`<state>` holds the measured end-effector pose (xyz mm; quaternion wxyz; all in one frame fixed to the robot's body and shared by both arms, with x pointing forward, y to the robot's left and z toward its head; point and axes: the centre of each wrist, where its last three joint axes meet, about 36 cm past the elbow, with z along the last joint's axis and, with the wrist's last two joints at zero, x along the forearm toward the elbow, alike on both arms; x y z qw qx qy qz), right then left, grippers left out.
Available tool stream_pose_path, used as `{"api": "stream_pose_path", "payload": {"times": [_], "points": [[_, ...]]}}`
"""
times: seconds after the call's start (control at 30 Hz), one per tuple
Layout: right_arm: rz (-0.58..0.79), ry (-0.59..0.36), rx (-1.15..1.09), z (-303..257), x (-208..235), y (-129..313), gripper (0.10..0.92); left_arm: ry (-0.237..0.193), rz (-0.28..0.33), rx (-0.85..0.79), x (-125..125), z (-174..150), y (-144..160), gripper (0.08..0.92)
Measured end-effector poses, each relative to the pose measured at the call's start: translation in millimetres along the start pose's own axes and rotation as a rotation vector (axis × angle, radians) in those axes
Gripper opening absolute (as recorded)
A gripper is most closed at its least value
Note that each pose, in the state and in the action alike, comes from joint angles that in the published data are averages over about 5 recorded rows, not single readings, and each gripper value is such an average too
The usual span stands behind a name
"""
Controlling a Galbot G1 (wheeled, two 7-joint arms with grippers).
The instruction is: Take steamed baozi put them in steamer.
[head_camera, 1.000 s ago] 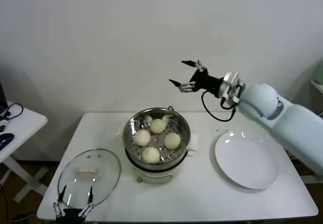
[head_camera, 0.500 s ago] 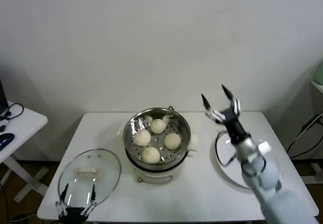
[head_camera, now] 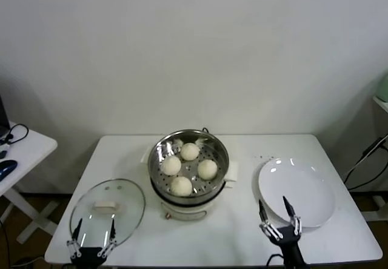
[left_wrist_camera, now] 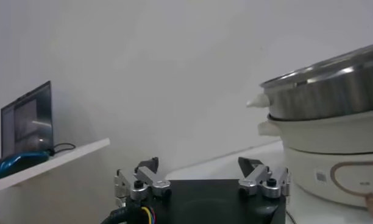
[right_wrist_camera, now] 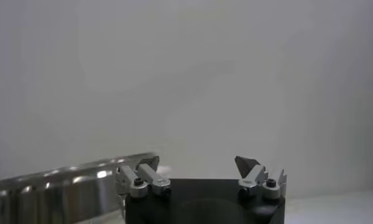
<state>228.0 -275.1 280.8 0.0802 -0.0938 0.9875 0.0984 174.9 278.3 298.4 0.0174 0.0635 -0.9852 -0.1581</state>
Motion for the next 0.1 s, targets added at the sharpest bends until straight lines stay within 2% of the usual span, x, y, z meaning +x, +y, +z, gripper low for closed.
{"api": "stream_pose_path", "payload": {"times": [0.1], "points": [[0.014, 0.015, -0.006, 2.0, 13.8, 3.3, 0.823, -0.002, -0.001, 0.001, 0.0, -0.9, -0.1, 0.823]]}}
